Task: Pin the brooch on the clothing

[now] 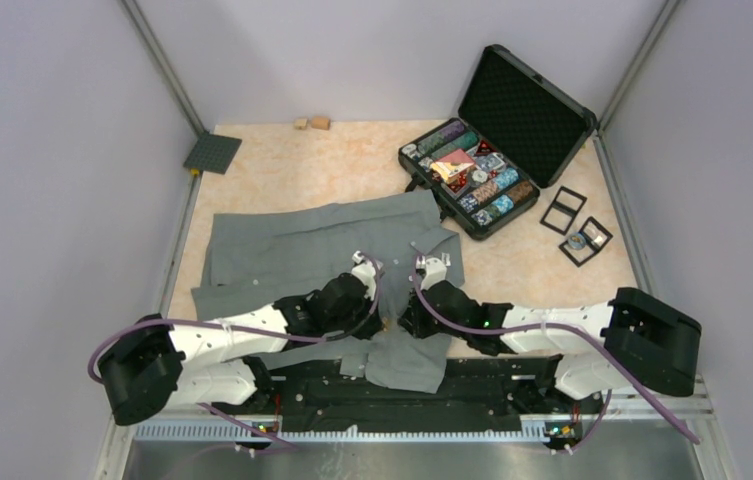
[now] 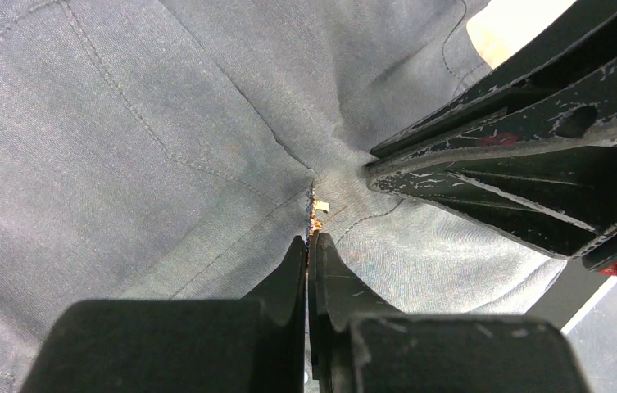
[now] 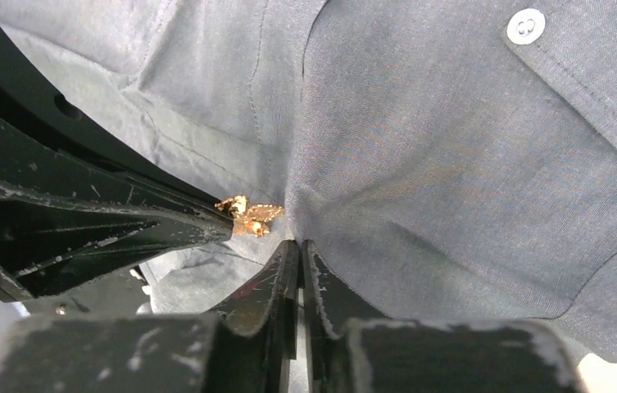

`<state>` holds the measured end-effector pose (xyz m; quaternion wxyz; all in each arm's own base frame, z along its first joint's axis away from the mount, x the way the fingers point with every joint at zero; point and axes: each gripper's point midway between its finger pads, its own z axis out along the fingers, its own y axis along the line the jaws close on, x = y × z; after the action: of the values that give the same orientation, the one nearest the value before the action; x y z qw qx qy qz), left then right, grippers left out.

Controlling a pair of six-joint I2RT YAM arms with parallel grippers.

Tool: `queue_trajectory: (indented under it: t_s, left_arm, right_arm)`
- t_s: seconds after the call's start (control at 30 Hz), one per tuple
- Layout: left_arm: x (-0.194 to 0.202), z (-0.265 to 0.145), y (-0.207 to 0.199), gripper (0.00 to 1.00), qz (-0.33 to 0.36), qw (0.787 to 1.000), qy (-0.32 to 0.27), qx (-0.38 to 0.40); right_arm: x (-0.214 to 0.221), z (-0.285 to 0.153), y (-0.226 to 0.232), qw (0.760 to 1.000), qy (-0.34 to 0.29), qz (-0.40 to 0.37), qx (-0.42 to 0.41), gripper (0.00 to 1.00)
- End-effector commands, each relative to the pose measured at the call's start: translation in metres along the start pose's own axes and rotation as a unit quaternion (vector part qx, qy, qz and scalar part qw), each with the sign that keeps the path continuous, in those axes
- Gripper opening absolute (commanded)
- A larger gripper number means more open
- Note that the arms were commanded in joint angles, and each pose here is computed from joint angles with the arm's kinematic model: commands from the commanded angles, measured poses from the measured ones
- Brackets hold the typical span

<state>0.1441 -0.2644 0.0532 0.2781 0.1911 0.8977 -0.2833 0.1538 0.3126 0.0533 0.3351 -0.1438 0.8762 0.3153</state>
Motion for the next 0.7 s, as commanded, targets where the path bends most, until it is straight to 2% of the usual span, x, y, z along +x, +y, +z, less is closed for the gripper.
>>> queue_trajectory:
  t_s: [0.0, 0.23, 0.67]
  left_arm:
    - [-0.024, 0.000, -0.018, 0.00, -0.005, 0.999, -0.030, 0.021]
    - [-0.020, 0.008, -0.016, 0.00, -0.008, 1.000, -0.009, 0.008]
    - [-0.019, 0.012, -0.005, 0.00, -0.013, 1.000, -0.008, -0.023]
  right_arm:
    - [-0.003, 0.001, 0.012, 1.000, -0.014, 0.006, -0.024, 0.00]
    - [-0.012, -0.004, 0.020, 0.999, -0.029, 0.011, -0.039, 0.00]
    - [-0.018, -0.011, 0.027, 0.998, -0.039, 0.008, -0.058, 0.00]
